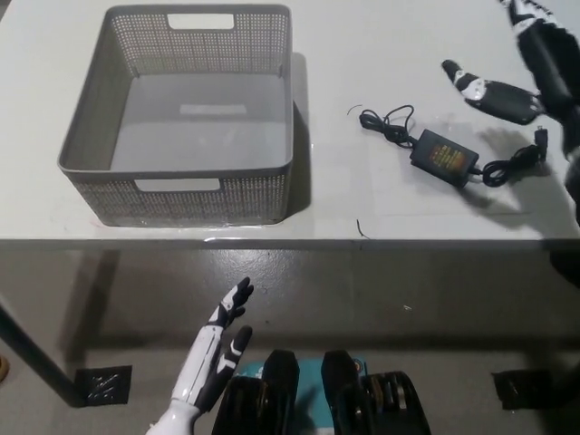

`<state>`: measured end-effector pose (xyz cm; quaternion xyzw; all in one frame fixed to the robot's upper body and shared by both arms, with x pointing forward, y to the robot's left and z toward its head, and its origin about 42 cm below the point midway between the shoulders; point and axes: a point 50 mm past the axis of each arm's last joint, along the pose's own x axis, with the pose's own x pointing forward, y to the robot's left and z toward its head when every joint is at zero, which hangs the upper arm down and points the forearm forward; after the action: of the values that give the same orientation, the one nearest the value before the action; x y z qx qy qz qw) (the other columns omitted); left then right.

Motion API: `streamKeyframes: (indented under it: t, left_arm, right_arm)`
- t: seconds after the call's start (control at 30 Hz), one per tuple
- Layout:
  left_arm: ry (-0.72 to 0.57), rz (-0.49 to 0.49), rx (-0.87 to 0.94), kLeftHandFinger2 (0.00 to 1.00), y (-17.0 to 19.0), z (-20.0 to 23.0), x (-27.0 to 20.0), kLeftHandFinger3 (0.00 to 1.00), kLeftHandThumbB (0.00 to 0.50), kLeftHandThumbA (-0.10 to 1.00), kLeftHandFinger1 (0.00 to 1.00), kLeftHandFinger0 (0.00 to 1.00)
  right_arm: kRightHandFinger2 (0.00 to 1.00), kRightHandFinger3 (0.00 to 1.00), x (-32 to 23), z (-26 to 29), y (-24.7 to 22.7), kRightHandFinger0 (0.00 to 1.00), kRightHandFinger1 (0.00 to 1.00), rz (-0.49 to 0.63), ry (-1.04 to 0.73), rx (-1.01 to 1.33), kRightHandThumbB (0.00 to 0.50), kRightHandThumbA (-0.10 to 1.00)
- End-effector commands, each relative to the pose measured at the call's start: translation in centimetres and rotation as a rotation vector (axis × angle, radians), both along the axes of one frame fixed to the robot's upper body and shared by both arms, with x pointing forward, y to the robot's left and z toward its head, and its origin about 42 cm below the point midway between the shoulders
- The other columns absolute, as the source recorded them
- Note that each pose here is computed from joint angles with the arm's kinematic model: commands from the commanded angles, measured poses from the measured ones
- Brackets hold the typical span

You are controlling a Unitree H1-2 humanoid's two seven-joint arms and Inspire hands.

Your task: Use the right hand to pick up a black power cord and place it into a container on the left hand side

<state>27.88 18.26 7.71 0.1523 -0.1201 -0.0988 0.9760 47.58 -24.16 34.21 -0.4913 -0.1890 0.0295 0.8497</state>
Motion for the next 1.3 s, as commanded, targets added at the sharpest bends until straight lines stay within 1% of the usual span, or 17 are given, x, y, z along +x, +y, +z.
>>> streamKeyframes:
  t: [0.0,0.07,0.17,0.2,0.27,0.33,0.4,0.47,0.67,0.7,0.77,0.8,0.97,1.0,1.13,1.2,1.27]
  left_arm:
    - [-0.076,-0.034,-0.012,1.0,-0.6,1.1,-0.2,1.0,0.304,1.0,1.0,1.0]
    - [-0.076,-0.03,-0.006,1.0,-0.6,1.1,-0.2,1.0,0.307,1.0,1.0,1.0]
    - [-0.079,-0.031,-0.002,1.0,-0.6,1.1,-0.3,1.0,0.294,1.0,1.0,1.0]
    - [-0.079,-0.032,0.001,1.0,-0.6,1.1,-0.3,1.0,0.286,1.0,1.0,1.0]
    - [-0.076,-0.031,-0.004,1.0,-0.6,1.1,-0.3,1.0,0.294,1.0,1.0,1.0]
    - [-0.075,-0.029,-0.01,1.0,-0.6,1.1,-0.3,1.0,0.292,1.0,1.0,1.0]
    - [-0.075,-0.025,-0.014,1.0,-0.6,1.0,-0.3,1.0,0.299,1.0,1.0,1.0]
    - [-0.073,-0.028,-0.018,1.0,-0.6,1.0,-0.2,1.0,0.292,1.0,1.0,1.0]
    - [-0.074,-0.023,0.0,1.0,-0.5,1.4,0.3,1.0,0.321,1.0,1.0,1.0]
    - [-0.073,-0.023,0.001,1.0,-0.5,1.4,0.3,1.0,0.318,1.0,1.0,1.0]
    - [-0.074,-0.025,-0.009,1.0,-0.5,1.4,0.2,1.0,0.289,1.0,1.0,1.0]
    - [-0.077,-0.025,-0.014,1.0,-0.5,1.4,0.3,1.0,0.285,1.0,1.0,1.0]
    - [-0.08,-0.016,-0.01,1.0,-0.5,1.3,0.5,1.0,0.306,1.0,1.0,1.0]
    - [-0.077,-0.019,-0.012,1.0,-0.5,1.5,0.7,1.0,0.303,1.0,1.0,1.0]
    - [-0.067,-0.021,-0.015,1.0,-0.6,1.8,0.9,1.0,0.316,1.0,1.0,1.0]
    - [-0.074,-0.021,-0.008,1.0,-0.6,1.8,1.0,1.0,0.308,1.0,1.0,1.0]
    - [-0.085,-0.02,-0.015,1.0,-0.5,1.7,1.1,1.0,0.282,1.0,1.0,1.0]
  right_arm:
    - [1.0,1.0,3.1,2.3,-0.6,1.0,1.0,-0.089,0.098,-0.136,0.5,0.67]
    - [1.0,1.0,4.5,2.3,-0.6,1.0,1.0,-0.102,0.142,-0.177,0.5,0.67]
    - [1.0,1.0,5.6,2.2,-0.7,1.0,1.0,-0.11,0.189,-0.215,0.5,0.67]
    - [1.0,1.0,6.0,2.2,-0.6,1.0,1.0,-0.113,0.209,-0.234,0.5,0.69]
    - [1.0,1.0,6.9,1.9,-0.5,1.0,1.0,-0.122,0.253,-0.268,0.5,0.72]
    - [1.0,1.0,7.7,1.4,-0.5,1.0,1.0,-0.133,0.314,-0.314,0.5,0.76]
    - [1.0,1.0,8.3,1.0,-0.6,1.0,1.0,-0.144,0.339,-0.328,0.5,0.75]
    - [1.0,1.0,8.9,0.5,-1.0,1.0,1.0,-0.164,0.386,-0.371,0.5,0.75]
    - [1.0,1.0,9.5,0.5,-1.6,1.0,1.0,-0.168,0.463,-0.353,0.5,0.75]
    - [1.0,1.0,9.5,0.4,-1.7,1.0,1.0,-0.165,0.473,-0.349,0.5,0.75]
    - [1.0,1.0,9.5,0.1,-1.8,1.0,1.0,-0.154,0.493,-0.35,0.5,0.8]
    - [1.0,1.0,9.5,-0.1,-1.9,1.0,1.0,-0.147,0.507,-0.354,0.5,0.81]
    - [1.0,1.0,9.8,-0.7,-2.0,1.0,1.0,-0.133,0.579,-0.333,0.5,0.82]
    - [1.0,1.0,10.0,-0.7,-2.1,1.0,1.0,-0.129,0.585,-0.324,0.5,0.82]
    - [1.0,1.0,10.2,-0.6,-2.2,1.0,1.0,-0.114,0.598,-0.322,0.5,0.84]
    - [1.0,1.0,10.2,-0.7,-2.1,1.0,1.0,-0.11,0.604,-0.322,0.5,0.83]
    - [1.0,1.0,10.2,-1.0,-2.0,1.0,1.0,-0.097,0.606,-0.313,0.5,0.83]
